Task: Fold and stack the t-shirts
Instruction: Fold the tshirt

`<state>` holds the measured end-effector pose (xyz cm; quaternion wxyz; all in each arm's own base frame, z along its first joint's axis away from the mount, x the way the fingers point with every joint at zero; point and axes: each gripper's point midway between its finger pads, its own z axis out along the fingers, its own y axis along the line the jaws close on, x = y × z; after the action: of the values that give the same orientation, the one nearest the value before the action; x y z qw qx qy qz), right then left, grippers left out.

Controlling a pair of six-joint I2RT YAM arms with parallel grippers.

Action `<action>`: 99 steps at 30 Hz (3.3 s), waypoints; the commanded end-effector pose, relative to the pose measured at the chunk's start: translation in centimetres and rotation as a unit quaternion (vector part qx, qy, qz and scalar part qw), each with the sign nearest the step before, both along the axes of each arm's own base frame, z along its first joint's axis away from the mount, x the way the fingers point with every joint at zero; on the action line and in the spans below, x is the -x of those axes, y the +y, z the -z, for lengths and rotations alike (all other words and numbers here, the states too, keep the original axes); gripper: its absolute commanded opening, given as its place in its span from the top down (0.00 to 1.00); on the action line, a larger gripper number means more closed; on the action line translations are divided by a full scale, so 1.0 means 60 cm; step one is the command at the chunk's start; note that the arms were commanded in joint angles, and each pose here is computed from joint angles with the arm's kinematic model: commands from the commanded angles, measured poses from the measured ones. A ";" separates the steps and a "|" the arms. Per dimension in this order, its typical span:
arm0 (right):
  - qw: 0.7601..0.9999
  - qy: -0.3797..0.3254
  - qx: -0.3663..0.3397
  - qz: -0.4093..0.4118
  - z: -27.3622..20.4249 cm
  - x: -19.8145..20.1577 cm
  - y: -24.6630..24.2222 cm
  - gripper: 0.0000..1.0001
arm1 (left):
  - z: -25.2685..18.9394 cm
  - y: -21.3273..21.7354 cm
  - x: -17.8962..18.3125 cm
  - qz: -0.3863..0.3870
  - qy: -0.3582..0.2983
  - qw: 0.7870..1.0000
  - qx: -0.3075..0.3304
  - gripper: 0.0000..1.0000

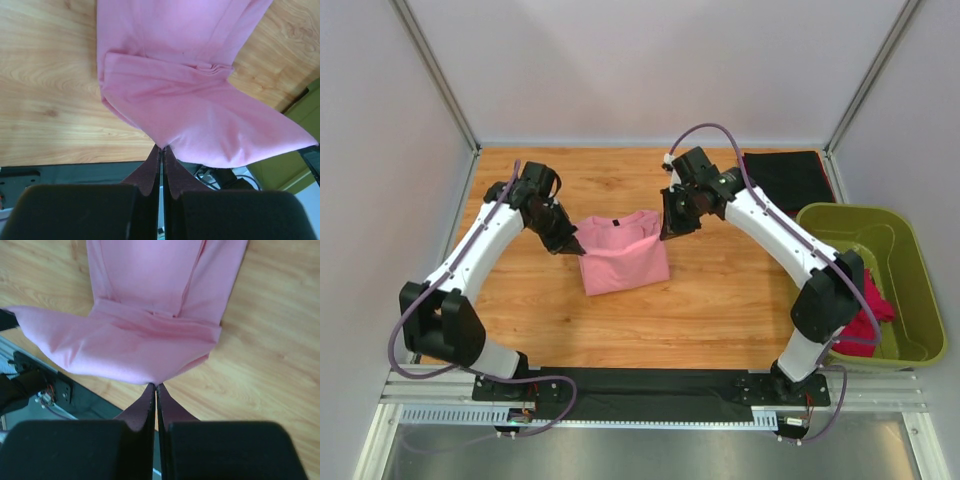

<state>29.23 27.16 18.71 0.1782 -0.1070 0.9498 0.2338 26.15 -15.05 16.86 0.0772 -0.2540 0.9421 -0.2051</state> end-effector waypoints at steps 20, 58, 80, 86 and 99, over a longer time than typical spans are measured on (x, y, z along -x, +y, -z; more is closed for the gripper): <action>1.000 -0.023 -0.014 0.010 0.037 -0.215 0.044 1.00 | 0.032 0.057 -0.206 -0.017 0.011 1.000 0.002 1.00; 0.995 0.081 -0.048 0.015 0.172 -0.193 0.011 0.55 | 0.110 0.003 -0.198 0.091 -0.030 0.995 -0.008 0.65; 0.987 0.142 -0.077 0.009 0.240 -0.053 -0.006 0.88 | 0.246 0.028 -0.068 0.123 0.070 0.988 -0.061 0.65; 0.987 0.143 -0.069 0.018 0.241 -0.038 -0.017 1.00 | 0.231 0.066 -0.059 0.128 0.087 0.980 -0.124 0.65; 0.983 0.109 -0.145 0.005 0.103 -0.065 0.037 0.96 | 0.062 -0.050 -0.148 0.139 -0.052 0.988 0.051 0.63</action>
<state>31.83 26.43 8.37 0.0662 -0.0358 0.9454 0.3170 33.28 -14.37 9.82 0.0633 -0.1299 0.9752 -0.1676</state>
